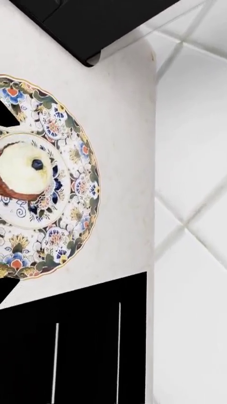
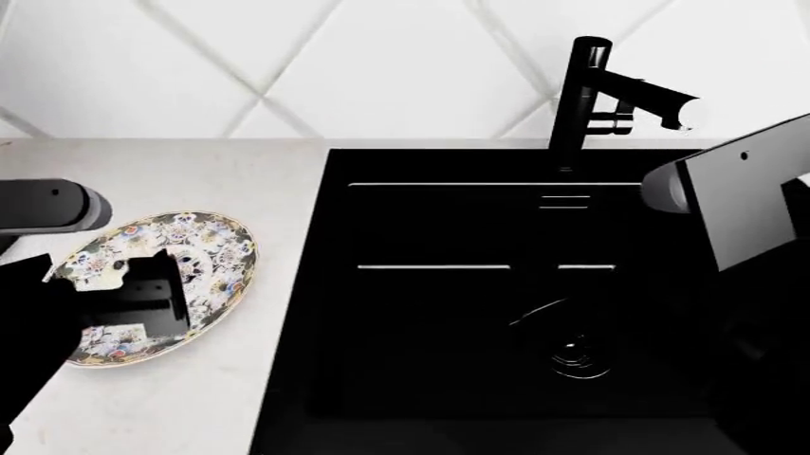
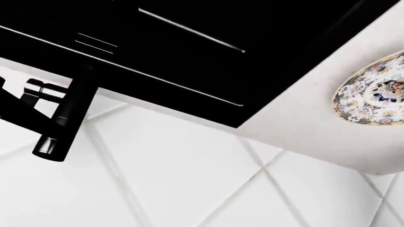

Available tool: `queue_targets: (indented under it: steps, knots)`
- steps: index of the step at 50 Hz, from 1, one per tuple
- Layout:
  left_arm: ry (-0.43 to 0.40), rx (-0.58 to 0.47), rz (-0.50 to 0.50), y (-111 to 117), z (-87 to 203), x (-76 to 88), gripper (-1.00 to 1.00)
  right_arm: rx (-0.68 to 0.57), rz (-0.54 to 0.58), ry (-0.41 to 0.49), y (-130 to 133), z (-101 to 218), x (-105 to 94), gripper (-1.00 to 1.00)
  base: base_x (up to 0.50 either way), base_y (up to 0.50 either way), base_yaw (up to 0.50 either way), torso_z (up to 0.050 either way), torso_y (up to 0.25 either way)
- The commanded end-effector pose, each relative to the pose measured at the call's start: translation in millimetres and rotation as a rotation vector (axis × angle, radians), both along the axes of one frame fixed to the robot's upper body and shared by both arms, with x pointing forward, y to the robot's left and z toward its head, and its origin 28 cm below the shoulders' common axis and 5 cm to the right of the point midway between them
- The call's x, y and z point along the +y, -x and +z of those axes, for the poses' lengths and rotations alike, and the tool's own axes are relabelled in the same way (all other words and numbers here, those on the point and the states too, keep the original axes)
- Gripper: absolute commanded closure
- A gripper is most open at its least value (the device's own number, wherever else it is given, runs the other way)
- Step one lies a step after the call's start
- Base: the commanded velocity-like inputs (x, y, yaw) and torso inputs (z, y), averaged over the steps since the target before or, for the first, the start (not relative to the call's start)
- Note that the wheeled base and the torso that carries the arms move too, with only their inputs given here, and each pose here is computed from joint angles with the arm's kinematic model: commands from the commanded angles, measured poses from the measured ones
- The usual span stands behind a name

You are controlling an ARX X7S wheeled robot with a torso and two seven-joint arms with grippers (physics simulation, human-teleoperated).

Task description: Move the dessert items from the plate to the tray.

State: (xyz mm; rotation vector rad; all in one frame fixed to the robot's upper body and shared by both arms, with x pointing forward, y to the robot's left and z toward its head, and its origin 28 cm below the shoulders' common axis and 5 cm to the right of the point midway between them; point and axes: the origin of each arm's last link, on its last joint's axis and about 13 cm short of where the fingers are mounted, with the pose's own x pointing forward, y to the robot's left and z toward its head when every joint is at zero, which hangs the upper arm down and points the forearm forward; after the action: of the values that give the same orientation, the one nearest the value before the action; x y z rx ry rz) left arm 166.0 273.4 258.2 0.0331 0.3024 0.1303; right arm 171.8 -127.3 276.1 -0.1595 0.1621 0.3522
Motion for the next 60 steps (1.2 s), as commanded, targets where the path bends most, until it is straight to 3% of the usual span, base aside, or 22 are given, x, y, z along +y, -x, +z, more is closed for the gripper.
queue_targets:
  steps: [1, 18, 39, 60]
  knots:
    - [-0.024, 0.078, -0.004, -7, -4, 3.6, -1.00, 0.007, 0.004, -0.008, 1, -7, 0.3, -1.00, 0.00, 0.00, 0.00, 0.000, 0.000]
    - [-0.046, 0.149, 0.010, -25, -5, 9.9, -1.00, 0.008, 0.006, -0.012, 2, -11, -0.2, -1.00, 0.00, 0.00, 0.00, 0.000, 0.000]
    - [0.043, 0.181, 0.077, -55, -23, 24.4, -1.00, 0.008, 0.007, -0.008, 3, -11, 0.4, -1.00, 0.00, 0.00, 0.00, 0.000, 0.000]
    - [0.044, 0.215, 0.074, -59, -38, 24.5, -1.00, 0.005, 0.002, -0.008, 4, -9, 0.2, -1.00, 0.00, 0.00, 0.00, 0.000, 0.000]
